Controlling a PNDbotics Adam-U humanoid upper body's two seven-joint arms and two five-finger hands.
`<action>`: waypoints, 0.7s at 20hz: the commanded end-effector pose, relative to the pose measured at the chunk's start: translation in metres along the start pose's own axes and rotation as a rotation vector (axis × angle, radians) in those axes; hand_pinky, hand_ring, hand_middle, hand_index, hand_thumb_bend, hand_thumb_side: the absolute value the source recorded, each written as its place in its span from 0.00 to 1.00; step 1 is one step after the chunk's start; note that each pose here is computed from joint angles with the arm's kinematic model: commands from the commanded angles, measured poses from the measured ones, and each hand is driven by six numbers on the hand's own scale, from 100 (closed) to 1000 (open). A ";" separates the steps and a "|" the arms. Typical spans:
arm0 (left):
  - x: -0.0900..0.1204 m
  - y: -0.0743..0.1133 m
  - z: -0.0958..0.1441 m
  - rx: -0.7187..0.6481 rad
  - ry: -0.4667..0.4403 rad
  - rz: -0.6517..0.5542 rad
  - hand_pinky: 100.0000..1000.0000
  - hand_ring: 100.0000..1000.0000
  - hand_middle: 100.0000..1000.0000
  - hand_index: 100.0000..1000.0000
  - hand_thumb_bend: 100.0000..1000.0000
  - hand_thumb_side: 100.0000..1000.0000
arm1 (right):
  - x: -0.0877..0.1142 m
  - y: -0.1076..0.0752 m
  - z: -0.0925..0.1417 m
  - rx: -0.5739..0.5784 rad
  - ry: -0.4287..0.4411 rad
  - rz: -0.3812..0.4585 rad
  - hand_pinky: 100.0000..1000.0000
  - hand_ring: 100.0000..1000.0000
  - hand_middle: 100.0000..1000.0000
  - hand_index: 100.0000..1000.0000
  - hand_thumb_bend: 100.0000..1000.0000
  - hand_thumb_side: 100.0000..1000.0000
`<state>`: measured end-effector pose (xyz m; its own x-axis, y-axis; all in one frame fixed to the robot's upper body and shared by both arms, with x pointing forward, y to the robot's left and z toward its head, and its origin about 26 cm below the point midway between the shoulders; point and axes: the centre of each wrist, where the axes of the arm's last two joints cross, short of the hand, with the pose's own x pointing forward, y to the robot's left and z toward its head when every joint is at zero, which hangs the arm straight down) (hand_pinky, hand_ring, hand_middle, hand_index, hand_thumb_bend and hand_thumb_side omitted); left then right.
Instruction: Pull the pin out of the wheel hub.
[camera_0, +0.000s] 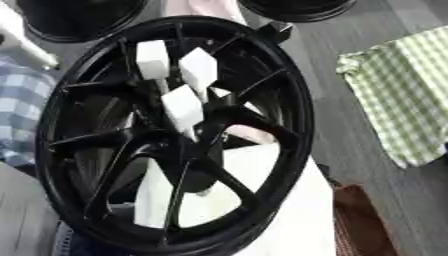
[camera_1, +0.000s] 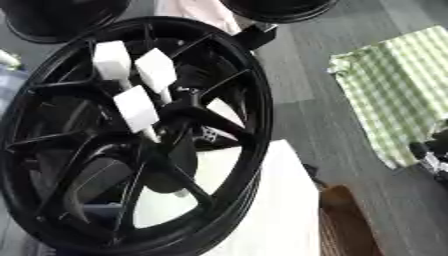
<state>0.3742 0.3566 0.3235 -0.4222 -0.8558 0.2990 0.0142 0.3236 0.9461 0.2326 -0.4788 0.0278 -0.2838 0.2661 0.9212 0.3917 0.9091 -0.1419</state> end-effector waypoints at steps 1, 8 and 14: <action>-0.006 0.019 0.010 0.052 0.023 -0.043 0.23 0.16 0.07 0.34 0.00 0.16 | 0.011 -0.007 -0.008 -0.001 -0.036 0.013 0.65 0.56 0.53 0.78 0.62 0.12; -0.089 0.000 0.050 0.187 0.432 0.083 0.31 0.22 0.14 0.40 0.00 0.16 | 0.010 -0.010 -0.004 -0.015 -0.032 0.021 0.65 0.55 0.53 0.78 0.62 0.12; -0.115 -0.012 0.048 0.219 0.550 0.085 0.86 0.78 0.68 0.84 0.02 0.11 | 0.010 -0.009 -0.005 -0.008 -0.033 0.019 0.65 0.55 0.53 0.78 0.62 0.12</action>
<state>0.3831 0.4611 0.2569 0.0921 -0.8793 0.4673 -0.1351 0.4539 0.8808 0.2289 -0.4806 0.0262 -0.2795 0.2697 0.9215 0.4056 0.9031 -0.1413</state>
